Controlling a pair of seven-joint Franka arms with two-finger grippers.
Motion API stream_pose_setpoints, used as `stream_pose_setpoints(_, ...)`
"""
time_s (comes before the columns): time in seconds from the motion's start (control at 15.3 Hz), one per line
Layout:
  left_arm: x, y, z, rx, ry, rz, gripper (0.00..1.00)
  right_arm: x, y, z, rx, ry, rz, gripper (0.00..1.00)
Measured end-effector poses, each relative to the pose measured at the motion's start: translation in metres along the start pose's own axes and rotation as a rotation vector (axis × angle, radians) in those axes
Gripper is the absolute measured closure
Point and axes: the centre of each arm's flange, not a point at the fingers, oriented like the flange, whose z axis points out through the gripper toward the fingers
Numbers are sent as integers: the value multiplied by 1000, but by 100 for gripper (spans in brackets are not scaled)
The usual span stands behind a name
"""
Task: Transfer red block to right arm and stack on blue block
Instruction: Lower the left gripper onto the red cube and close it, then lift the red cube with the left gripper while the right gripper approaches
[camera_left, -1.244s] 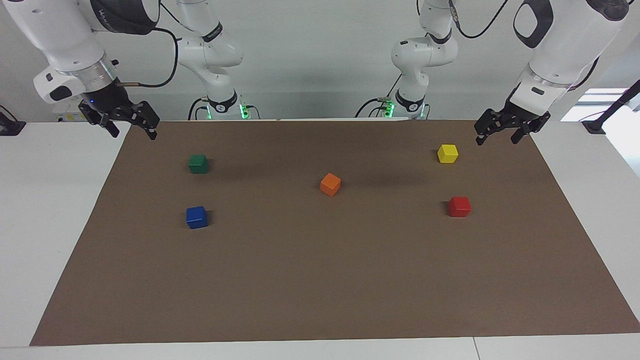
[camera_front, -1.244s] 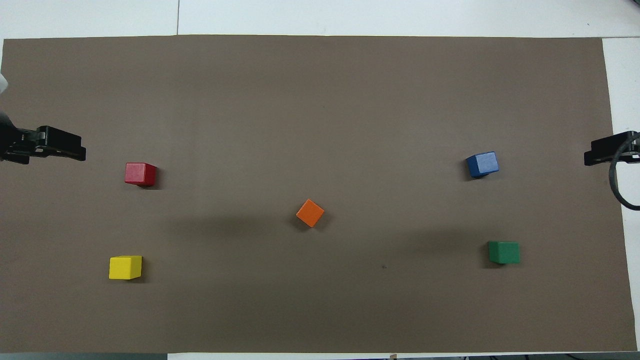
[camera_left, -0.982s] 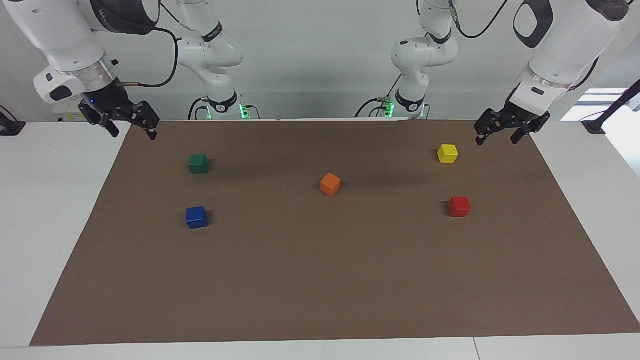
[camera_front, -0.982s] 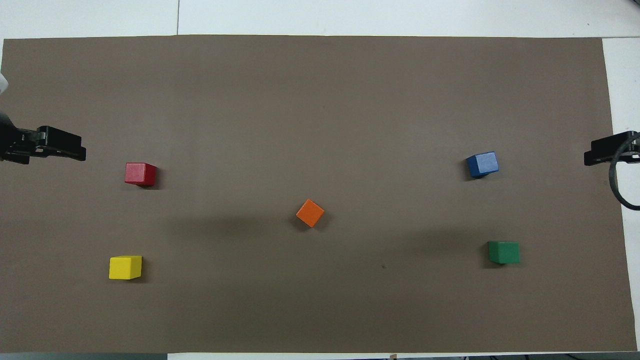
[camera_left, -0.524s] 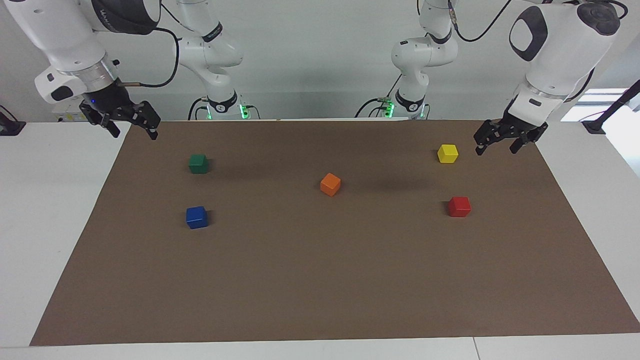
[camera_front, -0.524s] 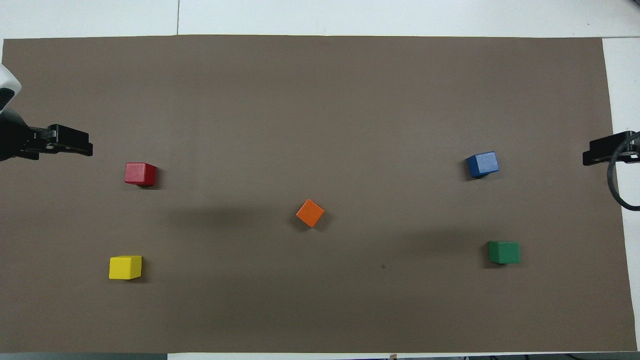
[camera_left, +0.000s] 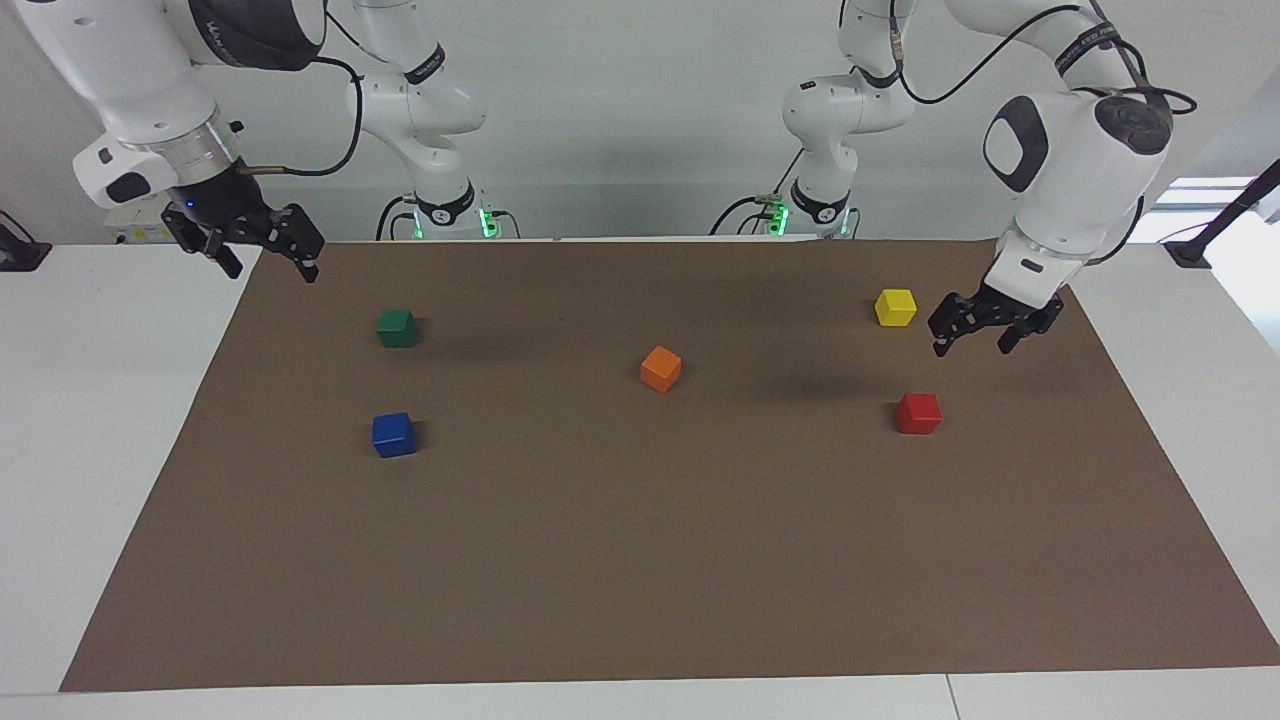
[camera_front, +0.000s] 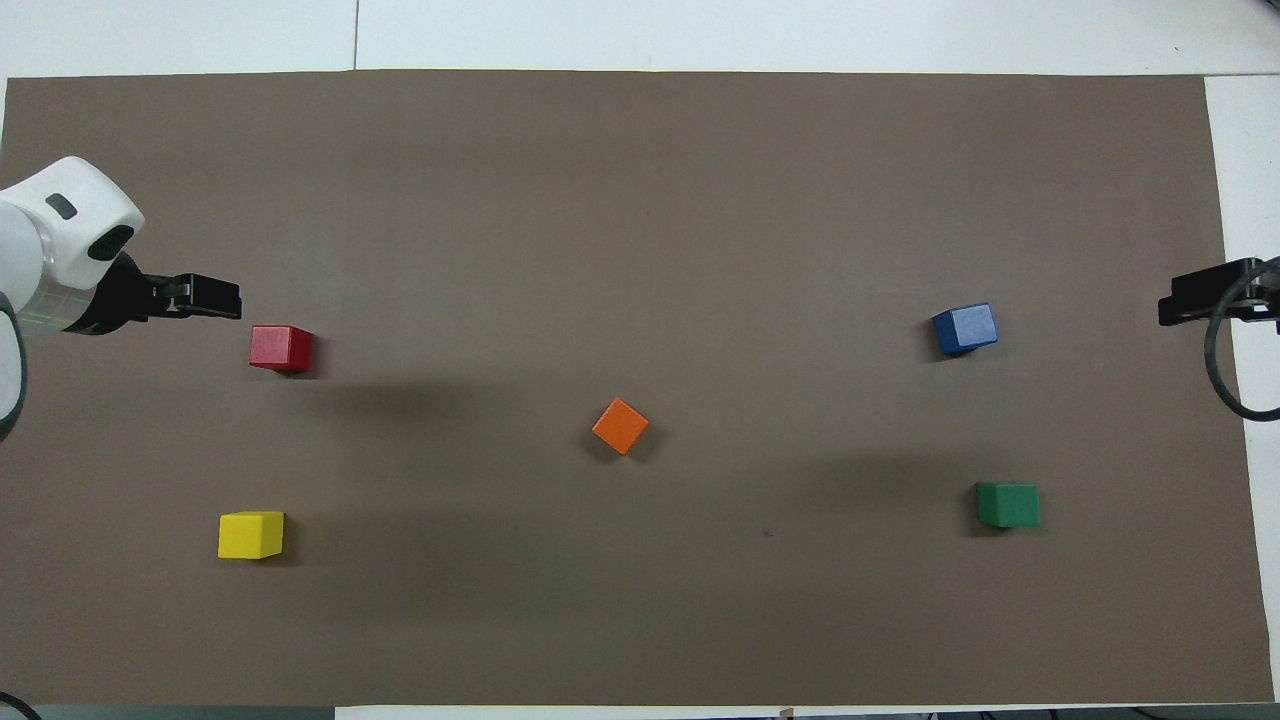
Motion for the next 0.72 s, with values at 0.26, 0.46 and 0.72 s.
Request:
stream_pose_setpoints(0.26, 6, -3, 49, -5, -13, 27, 0, -1, -2, 7, 22, -16, 5, 0)
stream_pose_setpoints(0.46, 2, -4, 86, -7, -11, 39, 0, -1, -3, 14, 33, -27, 13, 0)
stream_pose_setpoints(0.72, -3, -4, 105, -7, -8, 57, 0, -1, -3, 15, 34, -27, 13, 0)
